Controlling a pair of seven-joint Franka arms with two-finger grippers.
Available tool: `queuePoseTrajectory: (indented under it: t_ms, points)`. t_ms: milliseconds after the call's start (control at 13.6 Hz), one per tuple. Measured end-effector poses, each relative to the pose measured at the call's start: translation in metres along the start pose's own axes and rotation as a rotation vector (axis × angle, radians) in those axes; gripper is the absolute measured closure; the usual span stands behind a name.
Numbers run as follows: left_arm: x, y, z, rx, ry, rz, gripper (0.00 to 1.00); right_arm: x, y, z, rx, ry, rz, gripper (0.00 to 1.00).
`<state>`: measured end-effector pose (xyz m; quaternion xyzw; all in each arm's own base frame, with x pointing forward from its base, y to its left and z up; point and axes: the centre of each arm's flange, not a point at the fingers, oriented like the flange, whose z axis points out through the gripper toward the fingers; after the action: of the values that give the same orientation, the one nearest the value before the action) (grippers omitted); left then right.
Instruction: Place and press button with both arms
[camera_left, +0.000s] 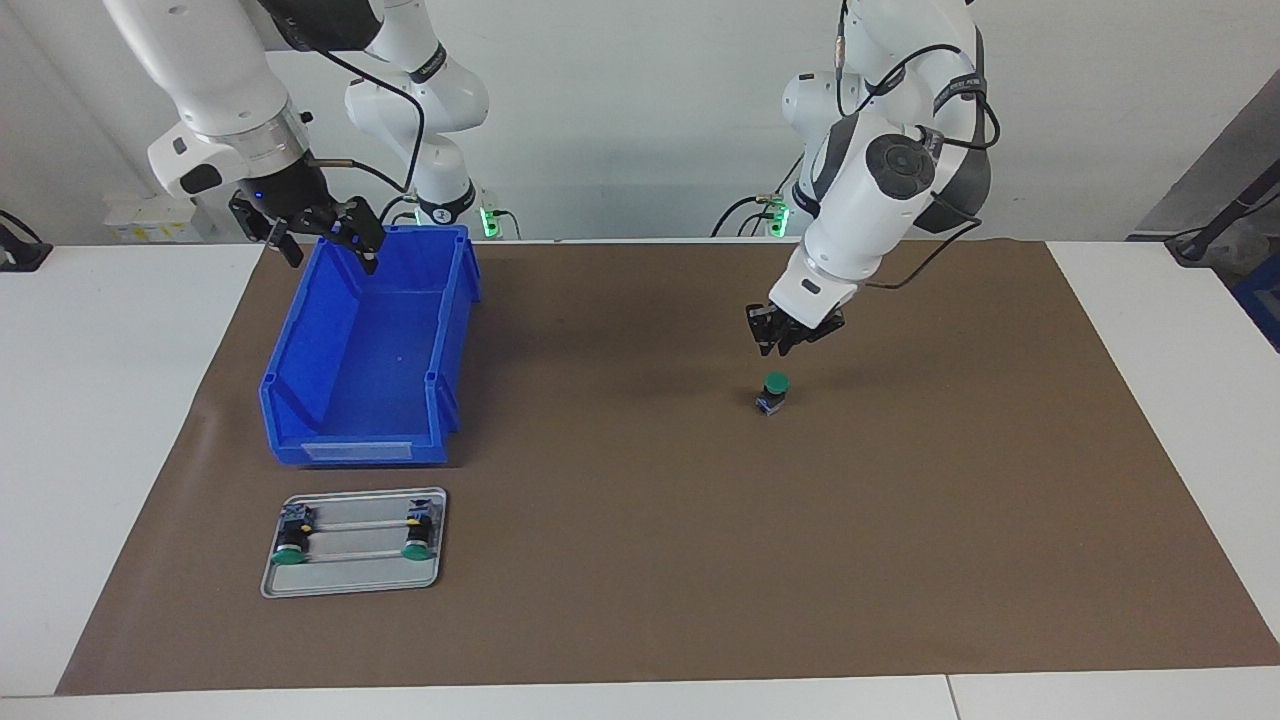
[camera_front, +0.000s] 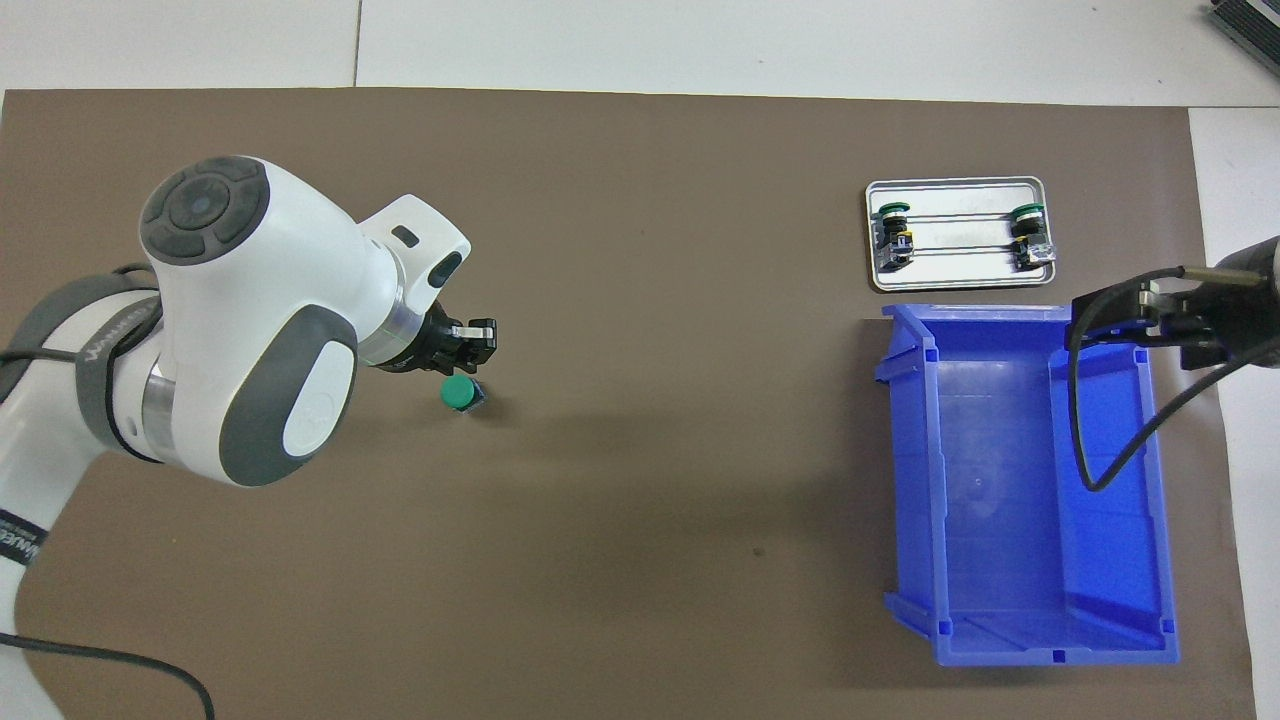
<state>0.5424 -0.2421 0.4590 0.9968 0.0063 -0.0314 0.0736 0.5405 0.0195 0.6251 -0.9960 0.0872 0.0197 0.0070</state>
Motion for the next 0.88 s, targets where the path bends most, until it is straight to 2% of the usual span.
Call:
queuePoseTrajectory:
  t_ms: [74,147,442,663,884]
  points:
    - [-0.001,-0.003,0.009,-0.002,0.017,-0.003,0.96,0.000,0.000,0.000,0.000,0.000,0.000,0.00]
    - [-0.003,-0.005,0.015,-0.004,0.030,-0.006,0.99,0.000,0.000,0.000,0.000,0.000,0.000,0.00]
    - [-0.004,-0.014,0.019,-0.002,0.058,0.014,0.99,0.000,0.000,0.000,0.000,0.000,0.000,0.00]
    - [-0.001,-0.023,0.023,0.069,0.087,0.077,0.99,0.000,0.000,0.000,0.000,0.000,0.000,0.00]
    - [-0.004,-0.027,0.034,0.093,0.079,0.094,0.99,0.000,0.000,0.000,0.000,0.000,0.000,0.00]
